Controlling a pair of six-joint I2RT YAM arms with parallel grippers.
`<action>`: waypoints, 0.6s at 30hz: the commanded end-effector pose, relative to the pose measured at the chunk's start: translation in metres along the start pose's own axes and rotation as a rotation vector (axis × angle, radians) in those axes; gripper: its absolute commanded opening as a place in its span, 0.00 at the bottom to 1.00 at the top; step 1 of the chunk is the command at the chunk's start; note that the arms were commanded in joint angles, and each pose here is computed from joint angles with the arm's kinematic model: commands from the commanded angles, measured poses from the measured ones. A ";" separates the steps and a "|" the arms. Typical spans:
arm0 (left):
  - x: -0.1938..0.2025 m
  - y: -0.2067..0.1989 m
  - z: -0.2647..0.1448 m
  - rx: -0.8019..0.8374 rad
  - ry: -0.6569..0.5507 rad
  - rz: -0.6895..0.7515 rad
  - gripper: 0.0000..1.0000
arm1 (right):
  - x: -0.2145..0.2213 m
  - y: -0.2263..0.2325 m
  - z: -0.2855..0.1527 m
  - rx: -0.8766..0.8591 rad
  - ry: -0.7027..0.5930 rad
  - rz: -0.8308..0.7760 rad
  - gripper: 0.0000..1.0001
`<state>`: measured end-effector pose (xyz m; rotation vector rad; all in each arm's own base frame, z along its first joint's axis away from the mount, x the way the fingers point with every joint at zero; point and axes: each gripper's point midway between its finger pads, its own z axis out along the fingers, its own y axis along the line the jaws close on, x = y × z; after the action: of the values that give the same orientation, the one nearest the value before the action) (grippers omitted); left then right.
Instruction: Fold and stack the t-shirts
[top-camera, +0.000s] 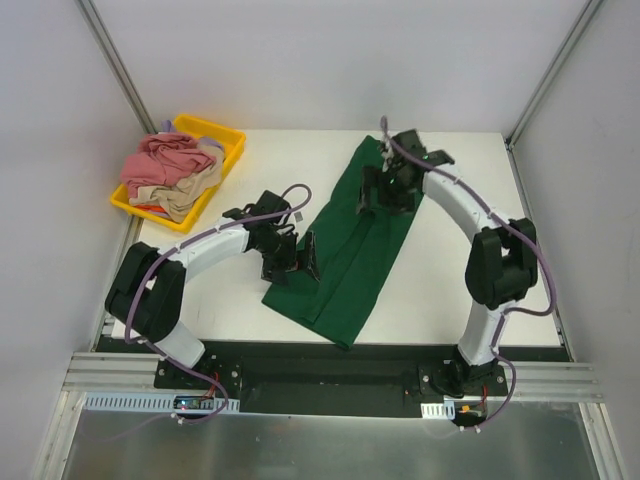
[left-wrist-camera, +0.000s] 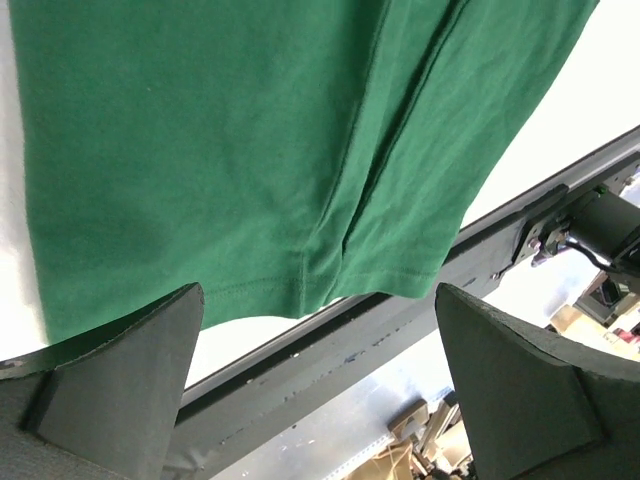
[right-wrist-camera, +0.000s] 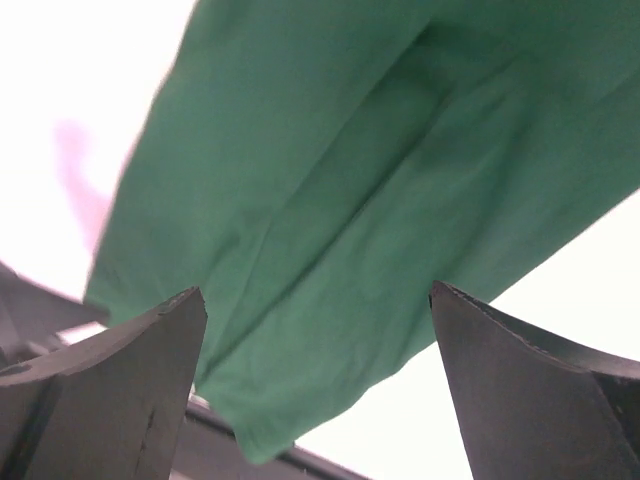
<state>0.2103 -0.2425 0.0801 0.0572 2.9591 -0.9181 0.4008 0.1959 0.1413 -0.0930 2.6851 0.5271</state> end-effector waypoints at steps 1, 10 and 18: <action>-0.011 0.005 -0.002 -0.001 -0.047 -0.015 0.99 | 0.098 0.031 0.018 -0.023 0.177 -0.089 0.96; -0.001 0.089 -0.036 -0.136 -0.246 -0.294 0.99 | 0.209 0.081 -0.012 -0.088 0.208 -0.660 0.98; 0.013 0.100 -0.021 -0.084 -0.179 -0.379 0.84 | 0.306 0.104 -0.014 -0.241 0.362 -0.992 0.88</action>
<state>0.2028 -0.1373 0.0387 -0.5758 2.8901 -0.6840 0.1221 0.2888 0.0818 -1.3905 2.5210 0.5117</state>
